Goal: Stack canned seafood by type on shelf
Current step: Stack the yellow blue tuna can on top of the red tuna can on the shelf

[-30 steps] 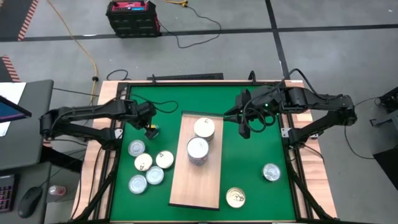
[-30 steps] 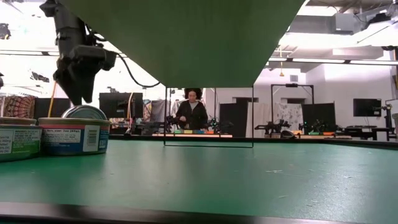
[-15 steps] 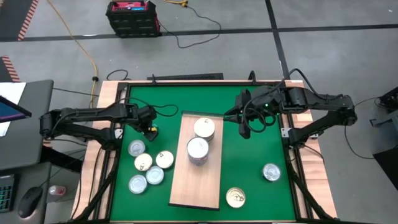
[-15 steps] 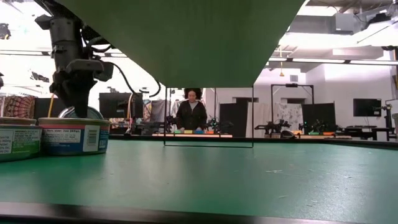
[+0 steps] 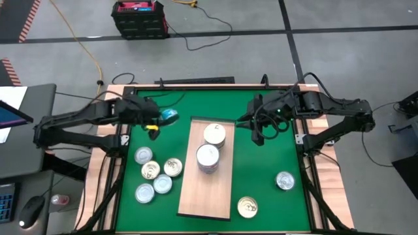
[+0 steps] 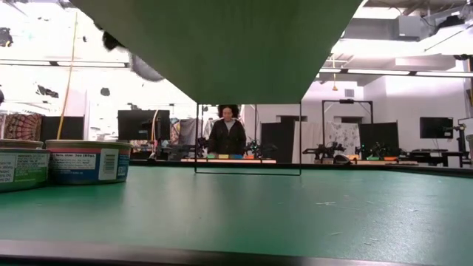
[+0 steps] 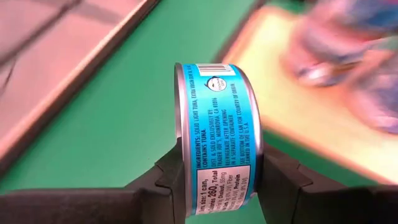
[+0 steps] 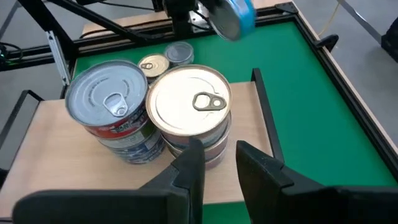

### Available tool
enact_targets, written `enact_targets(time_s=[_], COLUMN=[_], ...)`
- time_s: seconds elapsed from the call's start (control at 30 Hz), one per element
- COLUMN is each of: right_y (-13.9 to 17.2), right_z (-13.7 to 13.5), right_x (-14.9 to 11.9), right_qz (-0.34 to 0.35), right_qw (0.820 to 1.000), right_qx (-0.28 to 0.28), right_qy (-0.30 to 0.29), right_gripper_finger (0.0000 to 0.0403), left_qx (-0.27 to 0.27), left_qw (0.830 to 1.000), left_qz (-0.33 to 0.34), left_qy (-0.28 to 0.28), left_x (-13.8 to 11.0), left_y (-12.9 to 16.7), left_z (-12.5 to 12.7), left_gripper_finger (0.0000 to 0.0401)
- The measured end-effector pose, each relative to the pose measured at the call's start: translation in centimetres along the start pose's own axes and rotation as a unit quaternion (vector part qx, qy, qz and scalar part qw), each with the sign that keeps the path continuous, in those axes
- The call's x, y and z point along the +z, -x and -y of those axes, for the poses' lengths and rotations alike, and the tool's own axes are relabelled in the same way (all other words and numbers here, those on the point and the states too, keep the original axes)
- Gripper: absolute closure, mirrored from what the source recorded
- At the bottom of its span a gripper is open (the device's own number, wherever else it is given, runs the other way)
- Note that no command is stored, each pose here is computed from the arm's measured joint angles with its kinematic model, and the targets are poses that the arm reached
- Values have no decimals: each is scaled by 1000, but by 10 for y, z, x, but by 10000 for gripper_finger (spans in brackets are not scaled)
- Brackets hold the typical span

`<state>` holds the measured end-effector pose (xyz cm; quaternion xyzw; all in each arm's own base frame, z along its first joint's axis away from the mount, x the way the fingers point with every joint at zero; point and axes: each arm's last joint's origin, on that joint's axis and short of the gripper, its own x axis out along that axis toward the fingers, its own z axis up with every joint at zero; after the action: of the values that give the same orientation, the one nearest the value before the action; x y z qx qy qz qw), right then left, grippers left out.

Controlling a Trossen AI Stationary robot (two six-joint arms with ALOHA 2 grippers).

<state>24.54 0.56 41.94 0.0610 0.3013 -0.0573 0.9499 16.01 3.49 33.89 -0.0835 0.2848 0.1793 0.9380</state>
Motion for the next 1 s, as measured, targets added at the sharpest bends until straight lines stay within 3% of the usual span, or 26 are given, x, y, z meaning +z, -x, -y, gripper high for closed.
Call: enact_targets(time_s=[0.17, 0.4, 0.63, 1.0], right_y=[-1, 0, -3, -14], right_z=[10, 28, 48, 47], right_x=[-5, -9, -6, 2], right_qz=[-34, -59, -52, -18], right_qw=[999, 996, 992, 987], right_qx=[-22, -55, -88, -81], right_qy=[-6, -26, -80, -139], right_gripper_finger=[284, 284, 284, 284], left_qx=[-48, -78, -121, -43], left_qw=[989, 959, 910, 824], left_qz=[67, 137, 160, 154], left_qy=[-124, -235, -363, -543], left_x=[26, 58, 81, 90], left_y=[19, 38, 34, 15], left_z=[28, 67, 115, 160], left_gripper_finger=[258, 259, 257, 256])
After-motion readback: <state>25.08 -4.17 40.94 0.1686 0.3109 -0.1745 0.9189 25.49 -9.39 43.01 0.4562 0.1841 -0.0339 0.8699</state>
